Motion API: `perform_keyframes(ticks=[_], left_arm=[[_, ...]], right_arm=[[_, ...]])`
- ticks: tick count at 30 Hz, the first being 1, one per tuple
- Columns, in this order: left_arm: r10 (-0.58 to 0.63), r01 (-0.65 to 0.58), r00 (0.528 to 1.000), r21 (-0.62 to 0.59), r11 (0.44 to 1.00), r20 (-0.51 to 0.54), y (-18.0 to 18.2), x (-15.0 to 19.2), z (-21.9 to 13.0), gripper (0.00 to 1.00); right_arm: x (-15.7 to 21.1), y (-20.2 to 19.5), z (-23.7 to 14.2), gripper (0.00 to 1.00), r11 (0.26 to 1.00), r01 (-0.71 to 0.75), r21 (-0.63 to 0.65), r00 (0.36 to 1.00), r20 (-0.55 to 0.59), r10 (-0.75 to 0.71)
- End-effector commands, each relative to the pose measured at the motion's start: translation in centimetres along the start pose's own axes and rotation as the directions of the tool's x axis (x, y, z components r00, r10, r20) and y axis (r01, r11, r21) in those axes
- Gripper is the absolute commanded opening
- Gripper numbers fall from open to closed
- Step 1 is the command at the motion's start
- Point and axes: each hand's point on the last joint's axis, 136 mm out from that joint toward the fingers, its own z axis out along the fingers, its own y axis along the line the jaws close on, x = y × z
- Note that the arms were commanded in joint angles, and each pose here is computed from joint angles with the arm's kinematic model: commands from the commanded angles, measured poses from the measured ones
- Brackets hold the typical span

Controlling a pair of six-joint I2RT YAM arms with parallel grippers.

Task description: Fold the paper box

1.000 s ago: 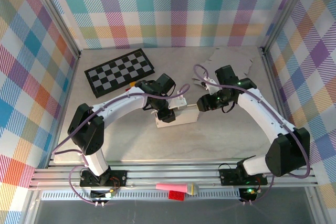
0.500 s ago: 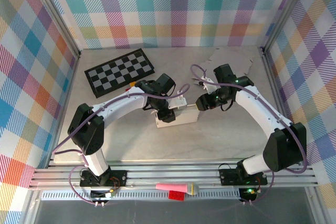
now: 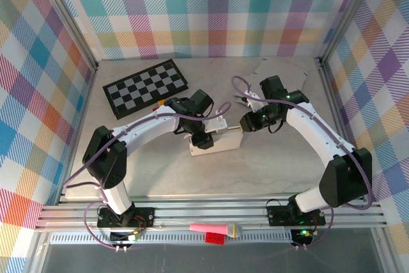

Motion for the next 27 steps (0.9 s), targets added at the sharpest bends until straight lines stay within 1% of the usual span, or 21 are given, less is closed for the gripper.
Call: perform_keyframes(ticks=[1,10,18,27], left_arm=[[-0.017,0.017,1.000,0.027,0.999,0.011,0.12,-0.23,-0.35,0.42],[-0.016,0.016,1.000,0.028,0.999,0.010,0.06,-0.22,-0.32,0.42],[-0.018,0.017,1.000,0.027,0.999,0.011,0.06,-0.26,-0.38,0.42],[-0.021,0.021,1.000,0.025,0.999,0.014,0.11,-0.35,-0.51,0.42]], right_arm=[[-0.20,0.31,0.26,0.27,0.999,0.032,0.001,0.999,-0.019,-0.032],[0.13,0.45,0.51,0.27,0.999,0.038,0.010,0.999,-0.035,-0.037],[0.76,0.00,0.40,0.20,0.998,0.037,0.053,0.998,-0.052,-0.034],[0.47,-0.26,0.21,0.11,0.995,0.045,0.091,0.998,-0.049,-0.041]])
